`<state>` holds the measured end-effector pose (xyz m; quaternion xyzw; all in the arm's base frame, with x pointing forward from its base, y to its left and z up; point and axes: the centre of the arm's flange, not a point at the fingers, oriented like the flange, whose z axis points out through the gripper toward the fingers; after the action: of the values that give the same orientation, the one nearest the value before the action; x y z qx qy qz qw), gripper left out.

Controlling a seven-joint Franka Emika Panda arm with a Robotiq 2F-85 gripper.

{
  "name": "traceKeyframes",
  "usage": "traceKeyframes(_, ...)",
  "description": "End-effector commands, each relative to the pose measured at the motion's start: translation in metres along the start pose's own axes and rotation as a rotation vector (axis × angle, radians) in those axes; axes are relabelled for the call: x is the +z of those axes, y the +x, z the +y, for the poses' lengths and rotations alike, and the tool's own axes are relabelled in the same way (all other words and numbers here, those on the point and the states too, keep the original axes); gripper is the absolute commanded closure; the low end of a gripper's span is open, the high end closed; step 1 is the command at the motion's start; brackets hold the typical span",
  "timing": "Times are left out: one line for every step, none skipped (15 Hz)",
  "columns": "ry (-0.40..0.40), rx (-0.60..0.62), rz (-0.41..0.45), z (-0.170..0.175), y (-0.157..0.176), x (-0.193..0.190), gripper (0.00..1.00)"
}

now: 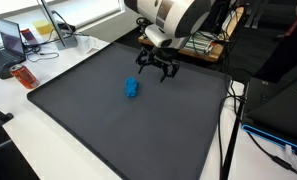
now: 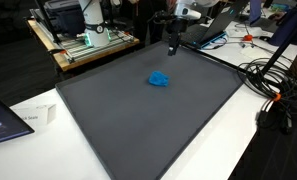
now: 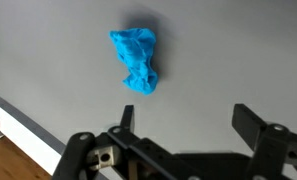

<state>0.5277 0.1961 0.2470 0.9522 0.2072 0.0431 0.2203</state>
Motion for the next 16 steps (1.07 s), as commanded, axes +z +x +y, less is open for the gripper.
traceKeyframes(-0.028, 0.129, 0.013, -0.002, 0.002, -0.011, 0.0)
traceKeyframes(-0.028, 0.158, 0.031, -0.001, 0.0, -0.012, 0.0)
traceKeyframes(-0.042, 0.19, 0.067, 0.0, -0.003, -0.013, 0.0)
traceKeyframes(-0.045, 0.182, 0.097, 0.002, -0.006, -0.015, 0.0)
traceKeyframes(-0.021, 0.13, 0.075, 0.012, 0.0, -0.01, 0.0)
traceKeyframes(-0.029, 0.136, 0.085, 0.012, 0.0, -0.013, 0.0)
traceKeyframes(-0.032, 0.138, 0.09, 0.01, -0.001, -0.014, 0.0)
traceKeyframes(-0.034, 0.137, 0.091, 0.009, -0.002, -0.015, 0.0)
traceKeyframes(-0.035, 0.137, 0.092, 0.008, -0.002, -0.015, 0.0)
traceKeyframes(-0.035, 0.137, 0.092, 0.007, -0.002, -0.014, 0.0)
traceKeyframes(-0.036, 0.137, 0.091, 0.007, -0.002, -0.014, 0.0)
traceKeyframes(-0.043, 0.169, 0.086, 0.006, 0.001, -0.013, 0.0)
traceKeyframes(-0.04, 0.182, 0.083, 0.002, 0.001, -0.015, 0.0)
traceKeyframes(-0.054, 0.201, 0.074, -0.001, 0.002, -0.014, 0.0)
traceKeyframes(-0.046, 0.204, 0.072, -0.004, 0.002, -0.014, 0.0)
traceKeyframes(-0.051, 0.215, 0.063, -0.006, 0.001, -0.012, 0.0)
